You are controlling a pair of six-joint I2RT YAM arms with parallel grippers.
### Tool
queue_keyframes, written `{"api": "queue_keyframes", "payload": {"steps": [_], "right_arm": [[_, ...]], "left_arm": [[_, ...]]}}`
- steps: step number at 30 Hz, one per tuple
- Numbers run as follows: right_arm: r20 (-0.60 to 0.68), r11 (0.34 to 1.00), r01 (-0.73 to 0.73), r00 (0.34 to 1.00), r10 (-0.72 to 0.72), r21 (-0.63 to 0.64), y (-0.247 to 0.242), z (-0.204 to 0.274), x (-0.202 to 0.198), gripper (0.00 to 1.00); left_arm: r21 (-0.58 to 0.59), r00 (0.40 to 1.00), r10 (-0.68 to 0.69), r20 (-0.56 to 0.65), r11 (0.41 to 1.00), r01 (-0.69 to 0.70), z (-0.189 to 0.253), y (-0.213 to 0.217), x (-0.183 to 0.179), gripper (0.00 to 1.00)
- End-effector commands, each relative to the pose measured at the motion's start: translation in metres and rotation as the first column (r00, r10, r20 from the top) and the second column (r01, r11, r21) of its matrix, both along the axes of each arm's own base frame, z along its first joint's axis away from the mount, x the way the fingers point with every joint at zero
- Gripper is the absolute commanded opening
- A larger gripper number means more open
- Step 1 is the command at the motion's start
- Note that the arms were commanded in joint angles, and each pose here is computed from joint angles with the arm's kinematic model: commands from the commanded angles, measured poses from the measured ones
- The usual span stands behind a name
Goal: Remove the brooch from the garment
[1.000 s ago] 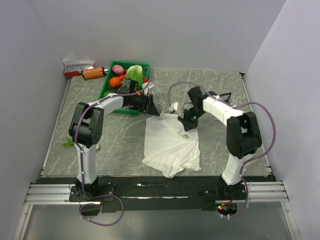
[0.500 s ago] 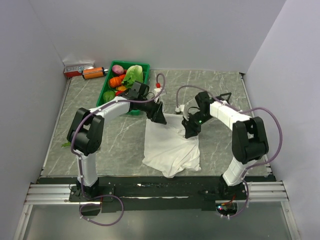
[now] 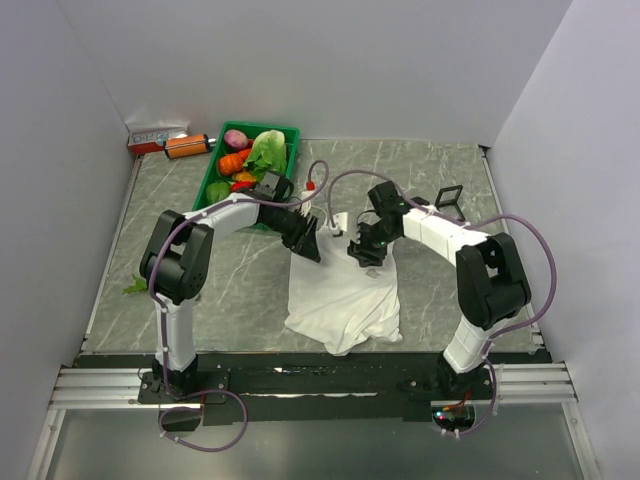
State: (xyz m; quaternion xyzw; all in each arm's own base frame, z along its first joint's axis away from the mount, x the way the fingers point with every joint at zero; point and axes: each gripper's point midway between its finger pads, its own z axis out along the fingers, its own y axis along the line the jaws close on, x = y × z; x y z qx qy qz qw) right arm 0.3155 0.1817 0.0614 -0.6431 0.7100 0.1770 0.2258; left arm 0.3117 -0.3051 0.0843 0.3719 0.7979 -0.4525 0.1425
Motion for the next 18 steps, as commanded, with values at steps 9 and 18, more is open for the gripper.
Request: {"api": "queue_keyframes", "payload": {"steps": [9, 18], "right_arm": [[0.131, 0.991, -0.016, 0.991, 0.034, -0.130, 0.004, -0.029, 0.028, 0.45], [0.194, 0.995, 0.020, 0.981, -0.001, -0.096, 0.007, -0.011, 0.052, 0.07]], "left_arm": [[0.020, 1.000, -0.004, -0.007, 1.000, 0.004, -0.003, 0.010, -0.006, 0.52], [0.035, 1.000, -0.011, 0.005, 0.999, 0.011, -0.003, 0.014, -0.010, 0.52]]}}
